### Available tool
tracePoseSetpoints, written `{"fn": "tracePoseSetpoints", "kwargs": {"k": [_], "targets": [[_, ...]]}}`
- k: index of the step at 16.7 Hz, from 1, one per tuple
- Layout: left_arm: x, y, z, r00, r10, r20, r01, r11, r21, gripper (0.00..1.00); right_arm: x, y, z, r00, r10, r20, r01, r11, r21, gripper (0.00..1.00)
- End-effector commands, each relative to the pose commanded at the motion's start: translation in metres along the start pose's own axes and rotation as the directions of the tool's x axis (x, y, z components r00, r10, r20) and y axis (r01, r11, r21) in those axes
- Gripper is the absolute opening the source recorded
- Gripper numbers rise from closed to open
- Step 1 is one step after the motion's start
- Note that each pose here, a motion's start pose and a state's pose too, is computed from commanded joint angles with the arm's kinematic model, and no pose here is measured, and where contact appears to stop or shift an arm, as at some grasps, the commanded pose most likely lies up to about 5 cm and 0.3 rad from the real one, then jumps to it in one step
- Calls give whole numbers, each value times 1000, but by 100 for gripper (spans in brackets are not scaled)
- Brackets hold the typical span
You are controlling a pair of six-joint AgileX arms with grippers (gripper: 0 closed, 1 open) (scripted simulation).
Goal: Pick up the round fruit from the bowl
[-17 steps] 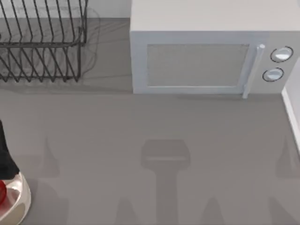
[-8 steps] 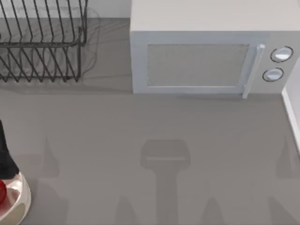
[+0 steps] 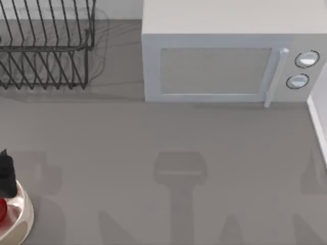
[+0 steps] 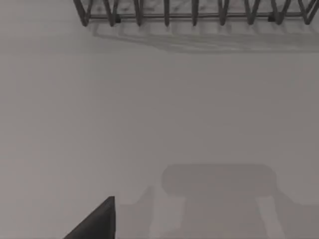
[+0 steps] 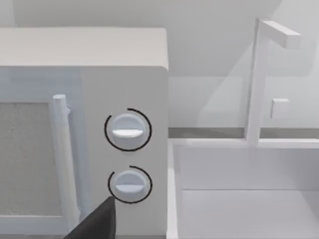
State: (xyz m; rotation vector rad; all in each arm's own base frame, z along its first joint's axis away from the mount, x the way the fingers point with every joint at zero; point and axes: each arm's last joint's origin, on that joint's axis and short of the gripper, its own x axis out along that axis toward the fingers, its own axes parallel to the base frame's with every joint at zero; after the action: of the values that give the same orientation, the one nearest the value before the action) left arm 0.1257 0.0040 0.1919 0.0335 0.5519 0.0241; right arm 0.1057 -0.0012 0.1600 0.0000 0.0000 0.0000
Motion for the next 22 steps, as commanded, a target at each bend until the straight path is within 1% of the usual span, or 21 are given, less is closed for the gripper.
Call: {"fn": "tracePoseSetpoints", "kwargs": {"k": [1,2,4,7,9,11,13,14,19,22], "targets": [[4,1,6,995,0,-104,0,1000,4,100,0,0,0,1000,0,0,0,1000,0,100],[8,3,12,978,0,-208,2,1000,7,100,0,0,0,1000,0,0,0,1000,0,100],[21,5,23,913,-4,-409,9,1000,10,100,0,0,0,1000,0,0,0,1000,0,100],[41,10,36,761,-16,-648,26,1000,6,100,0,0,0,1000,0,0,0,1000,0,100],[54,13,42,655,-26,-755,37,999,-2,100,0,0,0,1000,0,0,0,1000,0,100],[63,15,47,575,-33,-817,44,999,-9,100,0,0,0,1000,0,0,0,1000,0,100],[68,17,49,531,-38,-847,48,999,-14,100,0,0,0,1000,0,0,0,1000,0,100],[69,17,50,524,-38,-851,49,999,-15,100,0,0,0,1000,0,0,0,1000,0,100],[69,16,49,525,-38,-850,52,999,-13,100,0,0,0,1000,0,0,0,1000,0,100],[80,16,36,516,-39,-856,52,999,-14,100,0,0,0,1000,0,0,0,1000,0,100]]}}
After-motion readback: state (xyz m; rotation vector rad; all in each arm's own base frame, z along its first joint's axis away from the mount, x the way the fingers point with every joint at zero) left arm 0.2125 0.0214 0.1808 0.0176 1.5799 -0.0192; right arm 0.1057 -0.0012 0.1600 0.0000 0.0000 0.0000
